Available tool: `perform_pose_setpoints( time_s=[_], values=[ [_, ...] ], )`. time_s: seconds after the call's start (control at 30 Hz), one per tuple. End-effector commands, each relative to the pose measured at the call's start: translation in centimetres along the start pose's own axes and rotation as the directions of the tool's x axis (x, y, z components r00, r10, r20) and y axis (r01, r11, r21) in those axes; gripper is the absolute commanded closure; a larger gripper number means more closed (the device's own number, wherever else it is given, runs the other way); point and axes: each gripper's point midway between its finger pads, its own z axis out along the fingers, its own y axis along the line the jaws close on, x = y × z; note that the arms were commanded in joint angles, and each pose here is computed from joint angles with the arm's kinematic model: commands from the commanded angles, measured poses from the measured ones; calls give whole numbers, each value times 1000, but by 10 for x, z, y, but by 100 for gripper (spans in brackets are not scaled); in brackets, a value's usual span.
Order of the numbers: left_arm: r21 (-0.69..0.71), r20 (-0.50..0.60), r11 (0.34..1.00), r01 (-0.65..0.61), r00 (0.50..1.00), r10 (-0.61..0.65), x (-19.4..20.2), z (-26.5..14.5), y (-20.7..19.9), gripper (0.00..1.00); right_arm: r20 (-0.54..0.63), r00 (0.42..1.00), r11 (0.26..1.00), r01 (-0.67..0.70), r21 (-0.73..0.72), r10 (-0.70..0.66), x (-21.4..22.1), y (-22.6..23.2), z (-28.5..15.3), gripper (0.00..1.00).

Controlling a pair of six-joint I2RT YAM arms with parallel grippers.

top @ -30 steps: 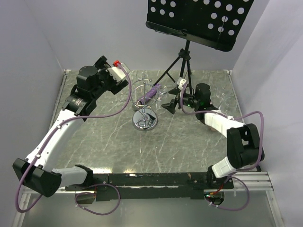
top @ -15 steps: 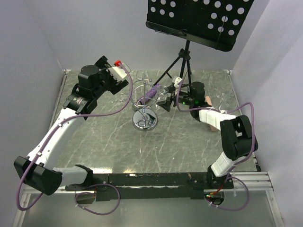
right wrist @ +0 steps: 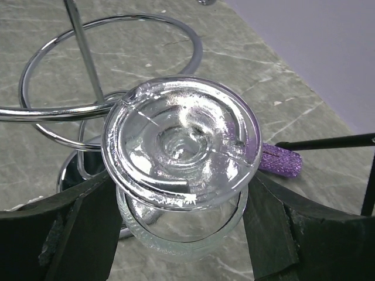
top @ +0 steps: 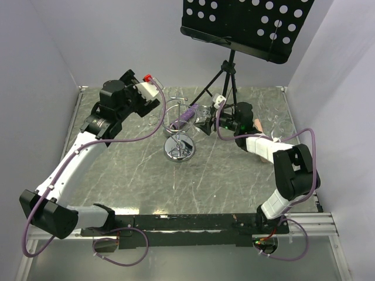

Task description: Take the wine glass off the wine glass rack

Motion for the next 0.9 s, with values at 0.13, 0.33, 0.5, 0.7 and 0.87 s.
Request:
perform_pose_setpoints(
  time_s=[0.13, 0.33, 0.5, 0.7, 0.87],
  values=[
    [-51, 76, 998, 26, 997, -22, -25, -3, 19, 0, 70, 990, 987, 113, 116, -121, -46, -26, -7, 36],
    [-60, 79, 998, 26, 997, -21, -27, 1, 21, 0, 69, 992, 984, 97, 152, -109, -47, -38, -9, 38],
    [-50, 77, 999, 15, 997, -12, -28, 3, 21, 0, 79, 992, 976, 86, 198, -103, -50, -48, -12, 39],
    [-46, 80, 999, 18, 997, -14, -28, 3, 19, 0, 88, 991, 976, 82, 204, -101, -54, -47, -15, 40],
    [-47, 80, 999, 12, 997, -8, -26, 2, 18, 0, 59, 968, 946, 223, 233, -243, -60, -46, -18, 43]
  ],
)
